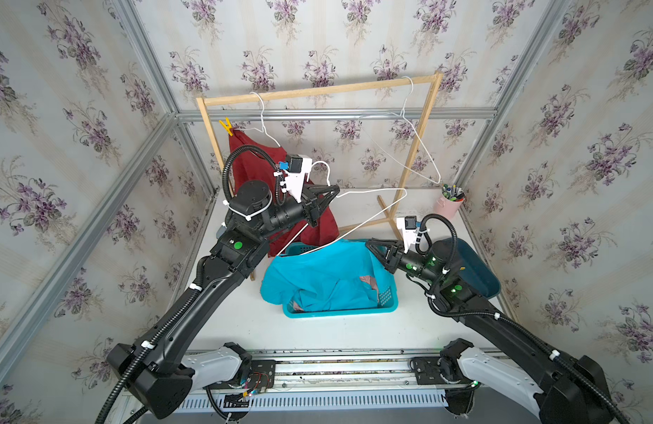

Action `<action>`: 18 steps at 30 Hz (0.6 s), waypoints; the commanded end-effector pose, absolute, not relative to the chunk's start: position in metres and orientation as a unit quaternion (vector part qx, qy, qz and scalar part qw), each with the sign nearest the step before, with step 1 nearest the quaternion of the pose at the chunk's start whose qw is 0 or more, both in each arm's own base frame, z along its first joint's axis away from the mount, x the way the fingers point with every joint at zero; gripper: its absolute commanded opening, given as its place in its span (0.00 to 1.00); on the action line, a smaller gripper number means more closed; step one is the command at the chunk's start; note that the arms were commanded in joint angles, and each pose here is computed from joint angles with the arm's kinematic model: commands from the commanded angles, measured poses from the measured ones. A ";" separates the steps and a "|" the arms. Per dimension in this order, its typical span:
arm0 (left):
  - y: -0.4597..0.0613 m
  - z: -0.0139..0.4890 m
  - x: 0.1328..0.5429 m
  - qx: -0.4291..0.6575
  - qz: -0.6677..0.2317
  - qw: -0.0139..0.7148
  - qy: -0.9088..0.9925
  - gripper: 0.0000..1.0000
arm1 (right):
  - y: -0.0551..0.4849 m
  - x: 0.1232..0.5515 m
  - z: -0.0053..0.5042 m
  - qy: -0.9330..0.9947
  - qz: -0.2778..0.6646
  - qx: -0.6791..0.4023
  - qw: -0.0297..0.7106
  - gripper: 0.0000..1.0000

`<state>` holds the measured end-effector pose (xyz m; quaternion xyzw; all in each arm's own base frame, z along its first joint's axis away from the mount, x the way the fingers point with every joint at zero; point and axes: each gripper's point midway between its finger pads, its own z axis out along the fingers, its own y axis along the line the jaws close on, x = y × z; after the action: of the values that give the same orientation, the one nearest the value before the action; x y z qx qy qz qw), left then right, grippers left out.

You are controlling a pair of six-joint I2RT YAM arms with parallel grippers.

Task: Remove the clothespins securing t-shirts to the hanger
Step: Remove the T-shirt from the hanger.

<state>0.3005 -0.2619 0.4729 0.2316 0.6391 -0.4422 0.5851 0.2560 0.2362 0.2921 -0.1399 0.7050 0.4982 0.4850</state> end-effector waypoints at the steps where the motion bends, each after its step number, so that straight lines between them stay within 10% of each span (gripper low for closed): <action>1: -0.261 0.486 0.300 0.228 -0.447 0.602 0.622 0.00 | 0.214 0.265 0.272 0.749 0.415 -0.123 0.502 0.00; 6: -0.264 0.489 0.301 0.229 -0.456 0.597 0.619 0.00 | 0.213 0.255 0.274 0.746 0.414 -0.147 0.500 0.00; 12: -0.254 0.501 0.305 0.214 -0.431 0.621 0.618 0.00 | 0.248 0.233 0.272 0.720 0.461 -0.223 0.469 0.49; 18: -0.207 0.497 0.308 0.169 -0.328 0.659 0.655 0.00 | 0.295 0.202 0.247 0.730 0.351 -0.381 0.446 0.66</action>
<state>0.3007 -0.2281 0.5038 0.1907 0.6368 -0.3855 0.6399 0.2057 0.2905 0.2694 -0.3148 0.7212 0.4278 0.4447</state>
